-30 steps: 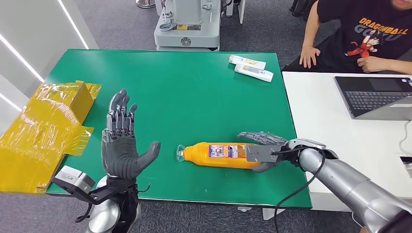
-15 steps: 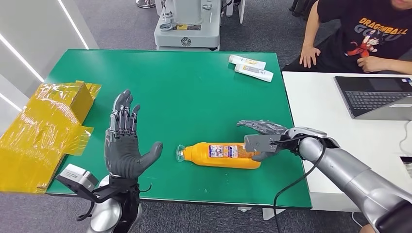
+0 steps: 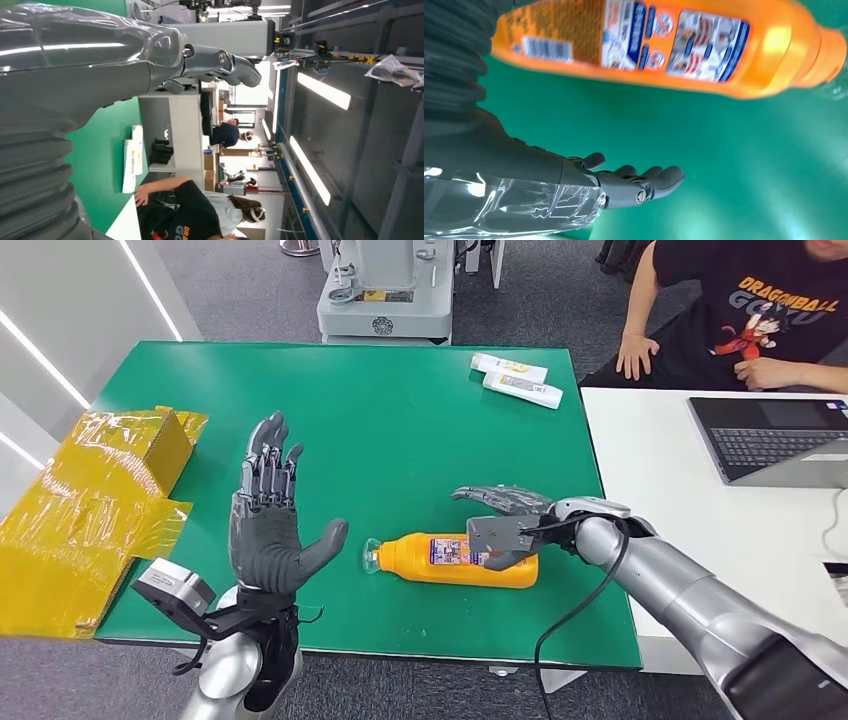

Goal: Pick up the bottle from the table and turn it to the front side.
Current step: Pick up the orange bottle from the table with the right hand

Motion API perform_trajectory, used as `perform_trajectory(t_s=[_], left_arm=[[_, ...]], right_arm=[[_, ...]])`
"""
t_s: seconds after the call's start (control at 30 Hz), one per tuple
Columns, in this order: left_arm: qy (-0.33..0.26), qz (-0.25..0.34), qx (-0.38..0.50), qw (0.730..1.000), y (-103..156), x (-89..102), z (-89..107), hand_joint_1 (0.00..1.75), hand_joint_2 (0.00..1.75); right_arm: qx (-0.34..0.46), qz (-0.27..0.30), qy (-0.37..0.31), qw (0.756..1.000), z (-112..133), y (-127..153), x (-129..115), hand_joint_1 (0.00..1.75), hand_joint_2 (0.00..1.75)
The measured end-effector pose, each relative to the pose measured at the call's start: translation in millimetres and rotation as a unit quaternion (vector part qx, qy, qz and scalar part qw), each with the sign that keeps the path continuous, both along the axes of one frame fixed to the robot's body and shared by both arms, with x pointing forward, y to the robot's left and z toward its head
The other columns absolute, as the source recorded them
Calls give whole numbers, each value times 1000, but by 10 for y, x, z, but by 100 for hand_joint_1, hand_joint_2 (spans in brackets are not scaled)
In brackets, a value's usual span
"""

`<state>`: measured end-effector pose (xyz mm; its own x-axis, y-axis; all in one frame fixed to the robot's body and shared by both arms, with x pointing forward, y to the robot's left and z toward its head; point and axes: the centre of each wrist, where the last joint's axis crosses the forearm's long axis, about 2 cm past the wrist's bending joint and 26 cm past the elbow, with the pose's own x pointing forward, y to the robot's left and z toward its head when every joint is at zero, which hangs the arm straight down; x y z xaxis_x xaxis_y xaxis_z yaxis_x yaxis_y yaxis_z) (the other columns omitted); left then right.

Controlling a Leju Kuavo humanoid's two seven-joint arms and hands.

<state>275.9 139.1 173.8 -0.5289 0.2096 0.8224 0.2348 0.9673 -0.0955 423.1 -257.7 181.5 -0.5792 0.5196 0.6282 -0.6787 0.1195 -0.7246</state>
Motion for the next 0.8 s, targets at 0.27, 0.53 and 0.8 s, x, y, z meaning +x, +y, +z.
perform_trajectory(t_s=[0.27,0.53,0.8], left_arm=[[4,0,-2,1000,-26,4,-14,0,175],[6,0,-4,1000,-30,7,-19,0,175],[8,3,-5,1000,-32,4,-20,0,175]], right_arm=[[-5,0,24,1000,-256,76,-104,0,175],[-6,-12,40,999,-457,41,-213,0,175],[-6,-22,47,999,-521,19,-252,7,175]])
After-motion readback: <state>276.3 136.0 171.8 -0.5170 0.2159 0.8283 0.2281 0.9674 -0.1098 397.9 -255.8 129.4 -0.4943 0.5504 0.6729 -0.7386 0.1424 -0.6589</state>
